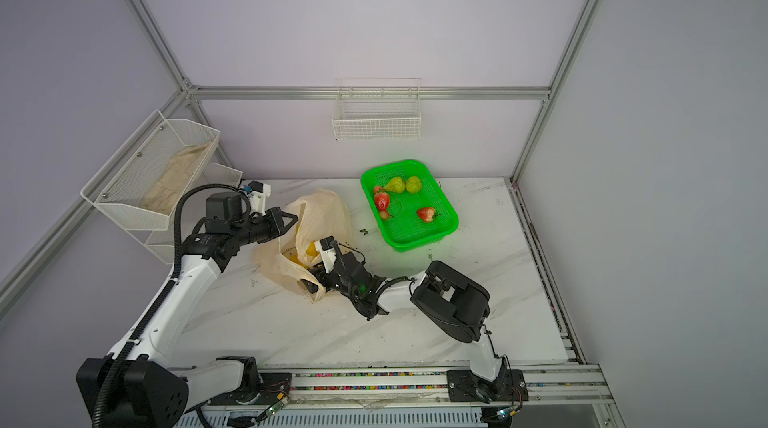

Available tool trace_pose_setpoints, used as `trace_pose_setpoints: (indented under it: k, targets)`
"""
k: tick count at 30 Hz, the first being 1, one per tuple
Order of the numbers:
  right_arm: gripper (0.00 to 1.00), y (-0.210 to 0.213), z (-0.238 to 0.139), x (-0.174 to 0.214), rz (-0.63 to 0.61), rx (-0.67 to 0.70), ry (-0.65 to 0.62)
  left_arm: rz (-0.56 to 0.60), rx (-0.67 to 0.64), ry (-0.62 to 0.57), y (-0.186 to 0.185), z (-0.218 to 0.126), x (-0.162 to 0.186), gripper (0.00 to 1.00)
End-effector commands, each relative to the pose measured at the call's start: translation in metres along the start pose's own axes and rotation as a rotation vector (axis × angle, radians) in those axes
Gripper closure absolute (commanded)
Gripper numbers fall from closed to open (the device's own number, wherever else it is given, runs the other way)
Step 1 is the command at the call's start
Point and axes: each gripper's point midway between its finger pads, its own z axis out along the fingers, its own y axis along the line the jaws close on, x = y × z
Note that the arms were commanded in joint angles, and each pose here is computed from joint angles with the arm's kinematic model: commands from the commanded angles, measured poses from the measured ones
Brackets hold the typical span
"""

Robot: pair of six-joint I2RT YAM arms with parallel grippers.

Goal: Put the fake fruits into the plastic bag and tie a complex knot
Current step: 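Lift the peach with the right gripper and carry it into the bag opening, then open the right gripper inside the bag to release the peach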

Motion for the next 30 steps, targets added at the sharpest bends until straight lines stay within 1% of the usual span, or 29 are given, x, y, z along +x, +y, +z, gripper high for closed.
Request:
trace_pose_setpoints:
  k: [1,4,7,11,13,16,21,23,25,28,30]
  targets:
    - [0.55,0.010,0.013,-0.025,0.021,-0.033,-0.089,0.002,0.022,-0.013,-0.007,-0.005,0.001,1.00]
    - [0.53,0.011,0.024,-0.036,0.025,-0.028,-0.125,0.003,0.019,-0.012,-0.006,-0.005,0.002,1.00]
    - [0.50,0.005,0.035,-0.037,0.027,-0.016,-0.144,0.004,0.020,-0.010,-0.006,-0.005,0.002,1.00]
    - [0.45,0.007,0.055,-0.031,0.022,-0.042,-0.115,0.006,0.011,-0.012,-0.004,-0.004,0.001,1.00]
    - [0.40,0.005,0.061,-0.025,0.012,-0.033,-0.082,0.010,0.008,-0.016,-0.004,-0.004,0.001,1.00]
    - [0.25,-0.002,0.059,-0.018,-0.014,-0.002,-0.037,0.018,0.000,-0.022,-0.003,-0.005,0.000,1.00]
    - [0.08,0.008,0.034,-0.029,-0.088,0.001,-0.020,0.031,-0.014,-0.036,-0.001,-0.007,-0.001,1.00]
    - [0.07,0.011,0.024,-0.030,-0.115,0.009,0.008,0.033,-0.015,-0.037,-0.001,-0.007,-0.002,1.00]
    - [0.09,0.014,0.012,-0.026,-0.139,0.006,0.042,0.035,-0.018,-0.035,0.000,-0.007,-0.001,1.00]
    - [0.15,0.015,-0.011,-0.018,-0.176,0.018,0.107,0.041,-0.030,-0.041,0.002,-0.007,-0.002,1.00]
    - [0.19,0.010,-0.025,-0.009,-0.193,0.037,0.173,0.042,-0.034,-0.041,0.003,-0.006,-0.002,1.00]
